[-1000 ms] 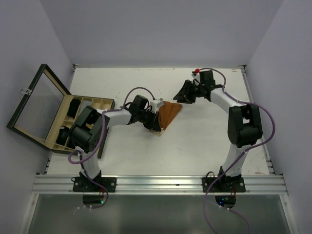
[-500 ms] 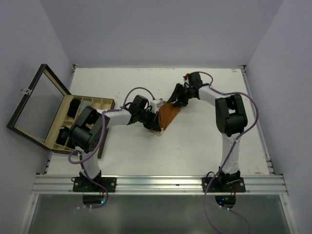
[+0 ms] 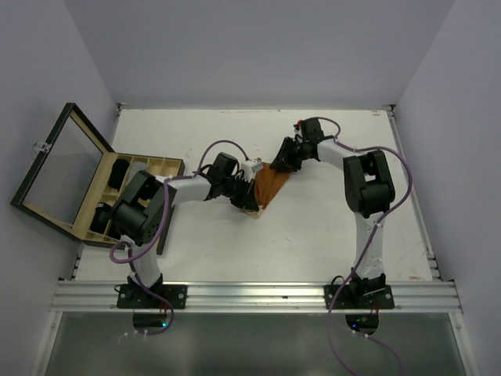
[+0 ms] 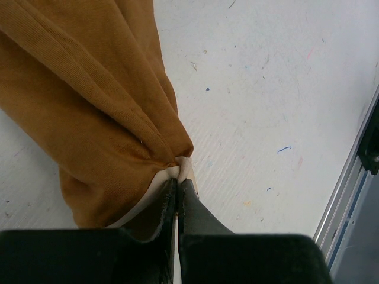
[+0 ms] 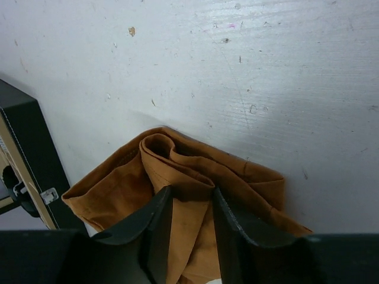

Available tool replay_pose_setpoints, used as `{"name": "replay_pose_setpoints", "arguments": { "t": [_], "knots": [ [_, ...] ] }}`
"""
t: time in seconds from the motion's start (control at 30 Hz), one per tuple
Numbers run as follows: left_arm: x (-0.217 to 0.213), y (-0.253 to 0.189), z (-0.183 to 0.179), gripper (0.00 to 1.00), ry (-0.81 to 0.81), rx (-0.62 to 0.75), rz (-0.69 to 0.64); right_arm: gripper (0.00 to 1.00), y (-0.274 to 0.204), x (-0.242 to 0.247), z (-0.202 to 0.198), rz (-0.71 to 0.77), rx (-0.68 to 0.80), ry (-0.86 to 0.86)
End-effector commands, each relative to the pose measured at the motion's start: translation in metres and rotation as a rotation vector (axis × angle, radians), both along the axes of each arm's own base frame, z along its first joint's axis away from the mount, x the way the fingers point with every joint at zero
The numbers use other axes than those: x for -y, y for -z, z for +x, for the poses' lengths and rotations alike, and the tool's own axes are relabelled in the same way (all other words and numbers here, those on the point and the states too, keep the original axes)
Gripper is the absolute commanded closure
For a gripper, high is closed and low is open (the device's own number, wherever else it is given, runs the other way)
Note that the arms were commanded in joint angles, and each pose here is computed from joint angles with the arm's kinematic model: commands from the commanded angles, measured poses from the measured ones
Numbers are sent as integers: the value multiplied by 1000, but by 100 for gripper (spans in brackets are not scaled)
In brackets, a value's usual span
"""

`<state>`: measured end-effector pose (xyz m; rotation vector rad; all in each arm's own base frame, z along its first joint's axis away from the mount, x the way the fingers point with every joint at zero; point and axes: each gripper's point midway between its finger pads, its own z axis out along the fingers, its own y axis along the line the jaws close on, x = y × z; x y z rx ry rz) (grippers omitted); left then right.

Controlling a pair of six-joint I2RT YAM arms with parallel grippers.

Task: Roll the underwear
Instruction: Fold the underwear

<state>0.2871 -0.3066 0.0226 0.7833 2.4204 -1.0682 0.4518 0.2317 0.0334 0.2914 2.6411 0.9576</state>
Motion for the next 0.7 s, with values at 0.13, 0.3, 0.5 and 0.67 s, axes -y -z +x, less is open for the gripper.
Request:
{"name": "replay_pose_setpoints", "arguments": {
  "t": [0.13,0.3,0.5,0.67],
  "knots": [
    [-43,67,-28,100,-45,-102,251,83,-26,-2,13,26,85,4],
    [-43,67,-28,100,-46,-102,250,100,-48,4,9,27,131,5],
    [-44,66,-28,100,-49,-98,256,100,-61,18,1,5,153,13],
    [-45,67,-27,100,-52,-97,258,100,-45,31,-13,-43,103,0]
  ]
}}
